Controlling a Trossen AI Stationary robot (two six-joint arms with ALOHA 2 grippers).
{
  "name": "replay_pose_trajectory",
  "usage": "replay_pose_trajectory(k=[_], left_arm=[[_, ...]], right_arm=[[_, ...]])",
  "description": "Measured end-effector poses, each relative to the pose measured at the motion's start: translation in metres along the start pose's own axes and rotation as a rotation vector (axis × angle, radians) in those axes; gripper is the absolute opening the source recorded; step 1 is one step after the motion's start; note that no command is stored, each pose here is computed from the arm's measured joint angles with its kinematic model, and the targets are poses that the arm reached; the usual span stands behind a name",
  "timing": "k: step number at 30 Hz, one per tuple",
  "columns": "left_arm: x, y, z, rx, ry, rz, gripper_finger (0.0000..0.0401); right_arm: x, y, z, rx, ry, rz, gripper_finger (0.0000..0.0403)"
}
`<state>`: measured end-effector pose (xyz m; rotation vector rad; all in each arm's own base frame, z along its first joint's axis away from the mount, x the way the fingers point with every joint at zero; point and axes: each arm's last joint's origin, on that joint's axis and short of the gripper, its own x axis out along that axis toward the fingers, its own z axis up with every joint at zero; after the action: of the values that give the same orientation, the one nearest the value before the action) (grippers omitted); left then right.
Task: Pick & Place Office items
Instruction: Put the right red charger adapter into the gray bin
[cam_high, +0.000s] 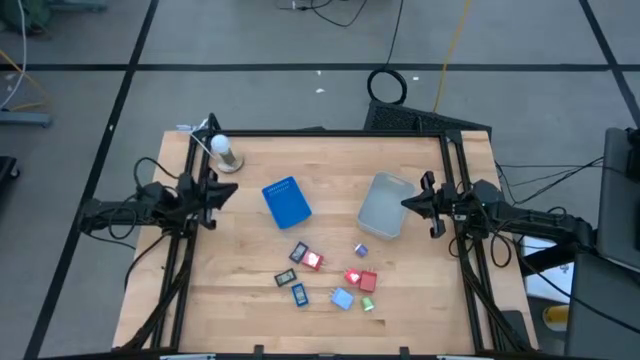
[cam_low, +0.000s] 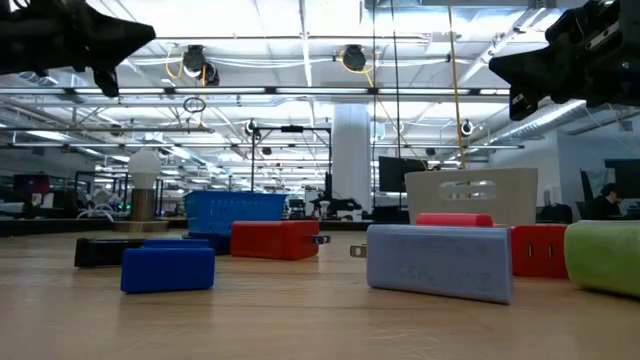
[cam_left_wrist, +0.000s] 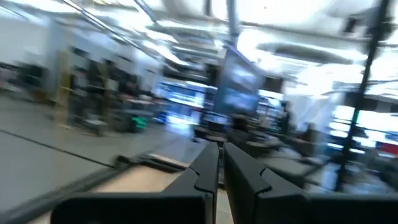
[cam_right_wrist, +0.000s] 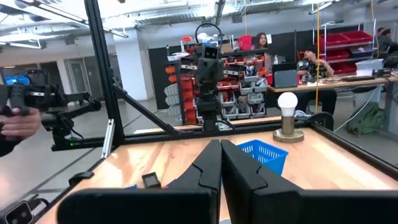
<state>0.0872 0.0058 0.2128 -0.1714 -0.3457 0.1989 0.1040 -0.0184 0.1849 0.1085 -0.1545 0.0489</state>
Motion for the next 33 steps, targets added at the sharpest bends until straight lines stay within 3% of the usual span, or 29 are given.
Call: replay_pose_trajectory(k=[5,9,13,20,27,33], left_arm=[[0.002,0.004,-0.002,0.005,0.022,0.078,0.0026],[0.008,0.008,-0.016,0.011,0.14,0.201,0.0019],[0.017,0.008,-0.025,0.054,0.248,0.234,0.0005],[0.031,0.005,-0.031,0.107,0.351,0.191,0.0003],[0.041,0.0,-0.031,0.107,0.298,0.156,0.0004],[0.039,-0.002,-0.046,0.06,0.439,0.108,0.0002]], right_arm=[[0.0,0.0,0.004,-0.023,-0.039,0.004,0.0],[0.001,0.0,0.003,-0.008,-0.031,0.005,0.0],[0.001,0.0,0.001,-0.014,-0.01,0.001,0.0],[0.003,-0.001,-0.002,-0.006,0.017,-0.003,0.0],[0.004,-0.002,-0.006,0.024,0.06,-0.009,0.0],[0.005,-0.003,-0.008,0.047,0.081,-0.014,0.0]])
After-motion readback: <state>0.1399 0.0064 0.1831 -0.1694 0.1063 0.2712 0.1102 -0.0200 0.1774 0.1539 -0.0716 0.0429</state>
